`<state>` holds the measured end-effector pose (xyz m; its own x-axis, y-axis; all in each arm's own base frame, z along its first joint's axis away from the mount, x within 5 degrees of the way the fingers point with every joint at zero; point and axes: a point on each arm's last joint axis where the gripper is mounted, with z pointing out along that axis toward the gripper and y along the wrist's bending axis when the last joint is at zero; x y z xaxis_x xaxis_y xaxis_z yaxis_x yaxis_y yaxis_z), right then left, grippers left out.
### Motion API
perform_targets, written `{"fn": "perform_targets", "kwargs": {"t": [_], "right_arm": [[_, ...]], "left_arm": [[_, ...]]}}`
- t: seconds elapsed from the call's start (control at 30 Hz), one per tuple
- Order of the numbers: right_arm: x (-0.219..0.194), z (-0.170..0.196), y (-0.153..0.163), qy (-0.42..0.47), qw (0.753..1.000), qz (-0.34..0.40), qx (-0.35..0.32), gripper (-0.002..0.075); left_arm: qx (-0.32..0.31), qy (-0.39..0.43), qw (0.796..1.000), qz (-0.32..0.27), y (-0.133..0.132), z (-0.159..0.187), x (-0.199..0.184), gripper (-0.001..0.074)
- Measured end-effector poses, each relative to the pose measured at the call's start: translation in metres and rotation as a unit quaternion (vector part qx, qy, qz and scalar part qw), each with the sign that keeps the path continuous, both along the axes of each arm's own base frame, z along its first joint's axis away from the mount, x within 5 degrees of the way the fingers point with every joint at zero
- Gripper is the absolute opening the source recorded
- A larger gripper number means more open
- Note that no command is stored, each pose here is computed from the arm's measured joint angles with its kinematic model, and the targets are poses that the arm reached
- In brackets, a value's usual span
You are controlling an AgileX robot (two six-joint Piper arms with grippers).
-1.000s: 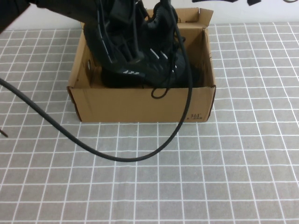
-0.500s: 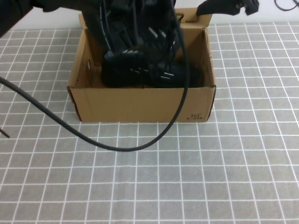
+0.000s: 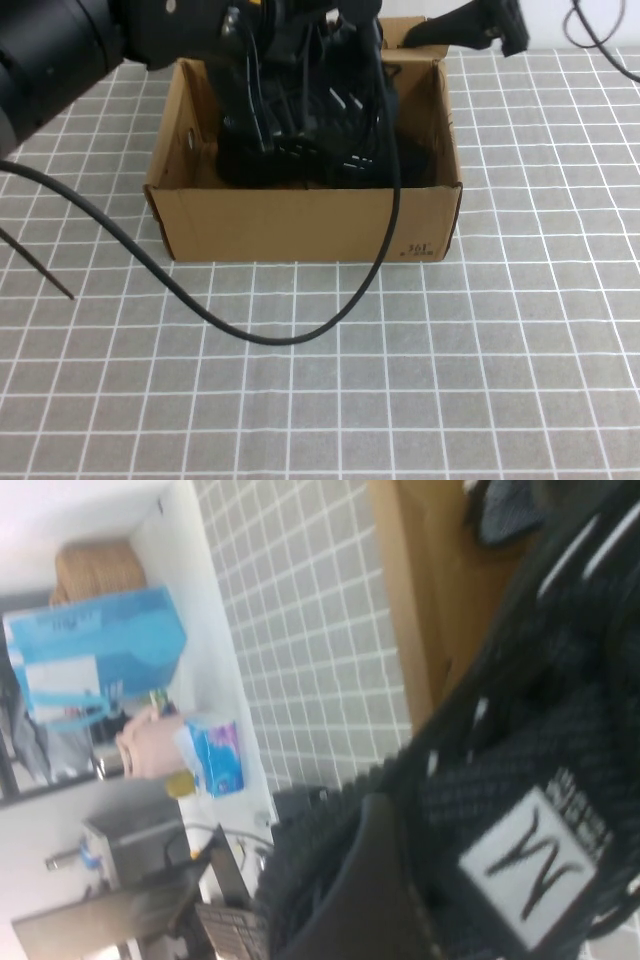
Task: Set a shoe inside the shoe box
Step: Hand over the shoe
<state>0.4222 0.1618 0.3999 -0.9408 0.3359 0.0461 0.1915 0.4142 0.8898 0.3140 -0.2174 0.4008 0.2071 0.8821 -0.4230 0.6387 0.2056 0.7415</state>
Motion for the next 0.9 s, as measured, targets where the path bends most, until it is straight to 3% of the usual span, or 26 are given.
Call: {"fn": "perform_targets", "kwargs": {"t": [0.2,0.47,0.9], "right_arm": [[0.008,-0.007,-0.006,0.011,1.000,-0.011,0.003,0.0535],[0.016,-0.021,-0.004,0.032,0.999,-0.012,0.006,0.0662],[0.028,-0.048,0.014,0.089,0.995,-0.006,0.043,0.0674]], "left_arm": [[-0.001,-0.004,1.000,-0.002,-0.001,-0.002,0.001,0.0031],[-0.007,-0.018,1.000,-0.007,-0.002,0.000,0.002,0.0031],[-0.005,-0.023,1.000,-0.010,-0.002,0.001,0.002,0.0031]]}}
